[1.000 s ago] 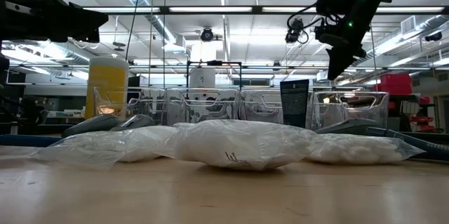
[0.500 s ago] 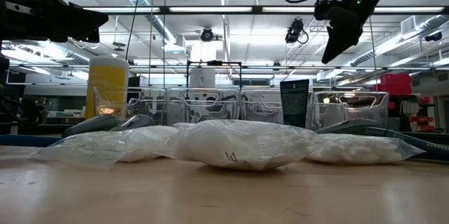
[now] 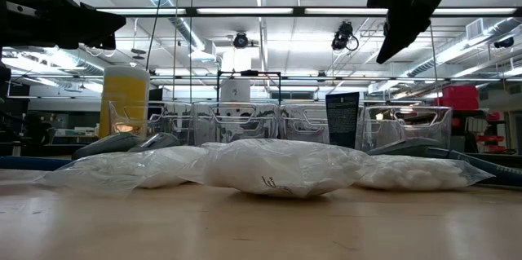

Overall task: Pick & Place Travel size toiletries
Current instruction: Put the dark blue shave cream into the middle right transparent bin

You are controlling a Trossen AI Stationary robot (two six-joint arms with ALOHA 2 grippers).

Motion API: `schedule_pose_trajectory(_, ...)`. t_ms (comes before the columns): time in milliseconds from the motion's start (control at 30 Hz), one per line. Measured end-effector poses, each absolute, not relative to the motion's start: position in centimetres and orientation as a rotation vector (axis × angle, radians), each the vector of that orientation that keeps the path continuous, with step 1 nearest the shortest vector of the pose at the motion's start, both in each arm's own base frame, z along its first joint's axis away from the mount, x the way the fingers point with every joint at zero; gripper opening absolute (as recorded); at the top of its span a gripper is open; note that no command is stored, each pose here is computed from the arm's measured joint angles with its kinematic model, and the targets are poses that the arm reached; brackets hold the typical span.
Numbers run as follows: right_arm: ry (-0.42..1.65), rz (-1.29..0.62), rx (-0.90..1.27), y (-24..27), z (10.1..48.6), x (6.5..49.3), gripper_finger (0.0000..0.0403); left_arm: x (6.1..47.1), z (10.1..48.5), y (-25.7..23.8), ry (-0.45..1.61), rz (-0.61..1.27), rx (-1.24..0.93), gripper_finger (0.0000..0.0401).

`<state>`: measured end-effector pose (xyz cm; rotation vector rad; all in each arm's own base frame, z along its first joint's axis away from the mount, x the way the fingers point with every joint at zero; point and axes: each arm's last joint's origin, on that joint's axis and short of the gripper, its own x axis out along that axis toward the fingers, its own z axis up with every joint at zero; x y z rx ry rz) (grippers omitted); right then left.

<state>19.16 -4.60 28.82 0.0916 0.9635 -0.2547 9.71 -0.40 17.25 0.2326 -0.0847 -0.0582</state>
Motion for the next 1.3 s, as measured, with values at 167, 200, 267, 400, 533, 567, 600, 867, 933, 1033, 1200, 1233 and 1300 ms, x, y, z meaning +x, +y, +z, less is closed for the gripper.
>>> schedule_pose_trajectory(167, 0.98, -0.173, 0.06, -2.9, 28.7, 19.4, 0.0015, 9.7, 17.2, -0.4, -0.085, -0.058, 0.233, 0.0024)
schedule_pose_trajectory(200, 0.982, -0.16, 0.053, -2.6, 28.7, 19.4, 0.0015, 9.7, 17.3, -0.4, -0.085, -0.058, 0.233, 0.0024)
schedule_pose_trajectory(267, 0.983, -0.133, 0.039, -2.1, 28.7, 19.5, 0.0015, 9.7, 17.3, -0.4, -0.085, -0.058, 0.233, 0.0024)
schedule_pose_trajectory(400, 0.983, -0.091, 0.03, -0.9, 28.7, 19.5, 0.0015, 9.7, 17.3, -0.4, -0.085, -0.058, 0.233, 0.0024)
schedule_pose_trajectory(533, 0.988, -0.064, 0.037, 0.2, 28.6, 19.8, 0.0015, 9.7, 17.3, -0.4, -0.085, -0.058, 0.233, 0.0024)
schedule_pose_trajectory(567, 0.994, -0.06, 0.035, 0.5, 28.4, 19.9, 0.0015, 9.7, 17.3, -0.4, -0.085, -0.058, 0.233, 0.0024)
schedule_pose_trajectory(600, 0.999, -0.056, 0.036, 0.7, 28.3, 20.0, 0.0015, 9.7, 17.3, -0.4, -0.085, -0.058, 0.233, 0.0024)
schedule_pose_trajectory(867, 1.035, -0.003, 0.018, 2.4, 27.7, 20.5, 0.0015, 9.7, 17.3, -0.4, -0.085, -0.058, 0.233, 0.0024)
schedule_pose_trajectory(933, 1.04, 0.005, 0.011, 2.6, 27.6, 20.5, 0.0015, 9.7, 17.3, -0.4, -0.084, -0.058, 0.233, 0.0024)
schedule_pose_trajectory(1033, 1.049, 0.019, 0.003, 3.0, 27.4, 20.7, 0.0015, 9.7, 17.3, -0.4, -0.084, -0.058, 0.233, 0.0024)
schedule_pose_trajectory(1200, 1.075, 0.062, -0.027, 4.1, 26.9, 20.9, 0.0015, 9.7, 17.3, -0.4, -0.085, -0.058, 0.233, 0.0024)
schedule_pose_trajectory(1233, 1.08, 0.073, -0.034, 4.4, 26.8, 21.0, 0.0015, 9.7, 17.3, -0.4, -0.085, -0.058, 0.233, 0.0024)
schedule_pose_trajectory(1300, 1.084, 0.095, -0.047, 5.1, 26.5, 21.2, 0.0015, 9.7, 17.3, -0.4, -0.085, -0.058, 0.233, 0.0024)
